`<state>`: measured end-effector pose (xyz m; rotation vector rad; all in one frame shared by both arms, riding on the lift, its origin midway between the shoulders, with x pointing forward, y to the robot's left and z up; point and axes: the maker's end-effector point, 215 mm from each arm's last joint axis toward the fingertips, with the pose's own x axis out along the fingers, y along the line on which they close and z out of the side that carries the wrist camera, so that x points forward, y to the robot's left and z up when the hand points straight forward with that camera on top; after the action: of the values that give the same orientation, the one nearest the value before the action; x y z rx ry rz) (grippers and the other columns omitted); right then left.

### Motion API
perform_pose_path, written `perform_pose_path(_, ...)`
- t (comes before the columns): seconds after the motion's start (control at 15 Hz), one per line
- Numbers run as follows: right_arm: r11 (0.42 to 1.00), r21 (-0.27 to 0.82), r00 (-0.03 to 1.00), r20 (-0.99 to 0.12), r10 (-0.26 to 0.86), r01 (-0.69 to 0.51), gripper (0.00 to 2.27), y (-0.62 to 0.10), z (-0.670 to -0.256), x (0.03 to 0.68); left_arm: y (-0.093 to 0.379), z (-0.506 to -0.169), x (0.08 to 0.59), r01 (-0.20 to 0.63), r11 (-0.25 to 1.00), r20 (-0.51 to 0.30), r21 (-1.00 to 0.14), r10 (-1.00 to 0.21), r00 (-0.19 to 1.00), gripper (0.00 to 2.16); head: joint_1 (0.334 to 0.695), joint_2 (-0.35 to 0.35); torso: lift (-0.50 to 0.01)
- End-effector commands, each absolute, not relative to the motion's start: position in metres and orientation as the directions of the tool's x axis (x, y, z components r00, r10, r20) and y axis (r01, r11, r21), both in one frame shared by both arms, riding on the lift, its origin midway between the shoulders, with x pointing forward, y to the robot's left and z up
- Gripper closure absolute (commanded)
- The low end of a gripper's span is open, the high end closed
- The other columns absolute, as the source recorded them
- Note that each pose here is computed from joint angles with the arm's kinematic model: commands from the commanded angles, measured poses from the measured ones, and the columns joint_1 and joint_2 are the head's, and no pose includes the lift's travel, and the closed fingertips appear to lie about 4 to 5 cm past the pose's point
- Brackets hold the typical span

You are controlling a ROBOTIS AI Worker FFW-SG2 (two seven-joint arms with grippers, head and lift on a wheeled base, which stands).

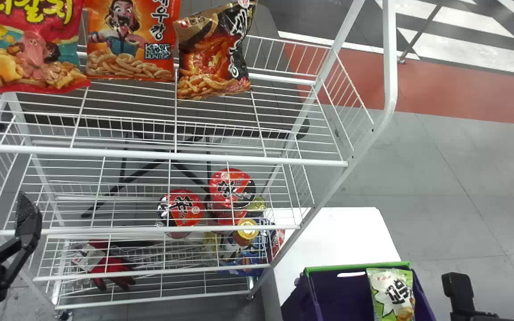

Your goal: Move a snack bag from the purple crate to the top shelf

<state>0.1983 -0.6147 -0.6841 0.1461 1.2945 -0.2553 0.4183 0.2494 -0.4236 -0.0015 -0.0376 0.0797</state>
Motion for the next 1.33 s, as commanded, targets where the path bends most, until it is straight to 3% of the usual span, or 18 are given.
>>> perform_pose_path(0.0, 0.965, -0.036, 0.258, -0.96, -0.105, 0.259, 2.11, -0.6138, -0.6837, 0.2023, 0.2516, -0.4201, 0.4171, -0.086, 0.996, 0.044, -0.006, 0.086, 0.995, 0.13, 0.695, -0.35, -0.11)
perform_pose_path(1.27, 0.971, -0.04, 0.275, -0.956, -0.106, 0.235, 2.11, -0.6114, -0.6845, 0.2085, 0.2529, -0.4204, 0.4145, -0.089, 0.996, 0.042, -0.007, 0.089, 0.995, 0.13, 0.695, -0.35, -0.034)
